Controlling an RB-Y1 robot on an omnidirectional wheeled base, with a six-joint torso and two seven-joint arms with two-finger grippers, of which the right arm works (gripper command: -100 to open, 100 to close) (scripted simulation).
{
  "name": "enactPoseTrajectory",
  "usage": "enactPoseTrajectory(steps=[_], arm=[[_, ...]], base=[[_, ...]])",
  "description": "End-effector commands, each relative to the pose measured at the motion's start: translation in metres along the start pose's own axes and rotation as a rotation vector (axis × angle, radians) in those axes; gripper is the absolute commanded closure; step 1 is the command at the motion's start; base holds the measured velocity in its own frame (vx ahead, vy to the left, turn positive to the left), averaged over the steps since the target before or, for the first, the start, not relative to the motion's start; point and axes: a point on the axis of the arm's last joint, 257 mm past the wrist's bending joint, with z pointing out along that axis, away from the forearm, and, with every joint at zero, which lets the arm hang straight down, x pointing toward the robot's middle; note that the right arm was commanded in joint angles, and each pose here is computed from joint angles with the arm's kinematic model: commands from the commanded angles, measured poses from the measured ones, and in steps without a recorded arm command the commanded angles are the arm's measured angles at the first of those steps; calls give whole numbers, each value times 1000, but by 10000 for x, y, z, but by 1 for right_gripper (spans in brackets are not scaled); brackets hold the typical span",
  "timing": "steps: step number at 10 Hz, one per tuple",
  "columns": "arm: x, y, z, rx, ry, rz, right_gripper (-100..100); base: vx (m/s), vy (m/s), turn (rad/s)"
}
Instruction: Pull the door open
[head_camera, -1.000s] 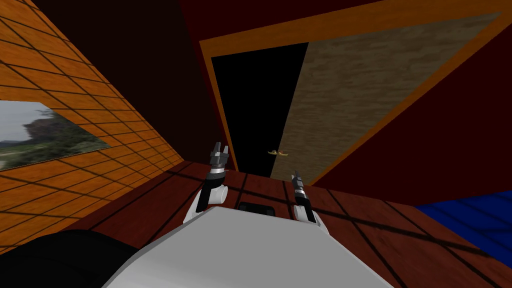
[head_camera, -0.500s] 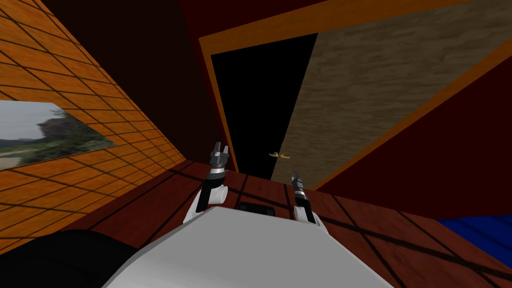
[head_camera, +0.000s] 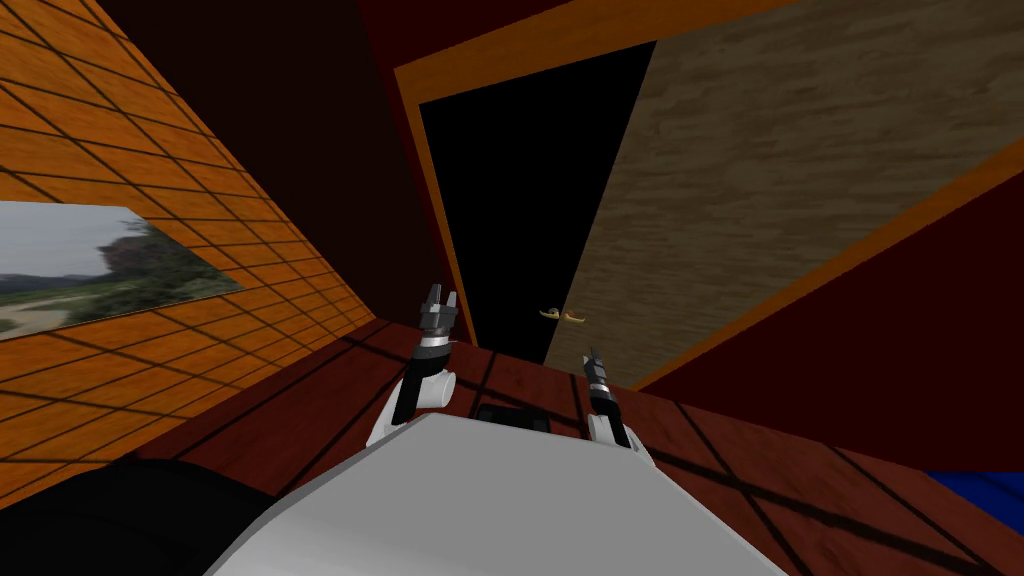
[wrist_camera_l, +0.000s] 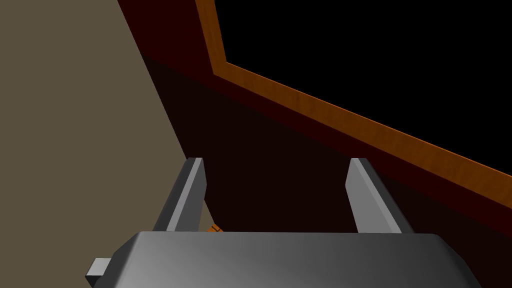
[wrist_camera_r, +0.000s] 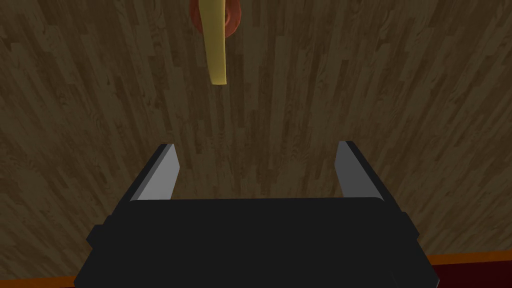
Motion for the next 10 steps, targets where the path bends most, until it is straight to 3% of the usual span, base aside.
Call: enactPoseTrajectory(steps=[1, 7, 9, 10], arm=[[-27, -57, -5, 10, -4, 6, -100], [-117, -343, -61, 66, -24, 35, -100], [-123, -351, -61, 68, -25, 36, -100], [-459, -439, -203, 93, -69, 22, -100]], base=[[90, -29, 47], [135, -51, 83], [75, -25, 36], [21, 6, -33]])
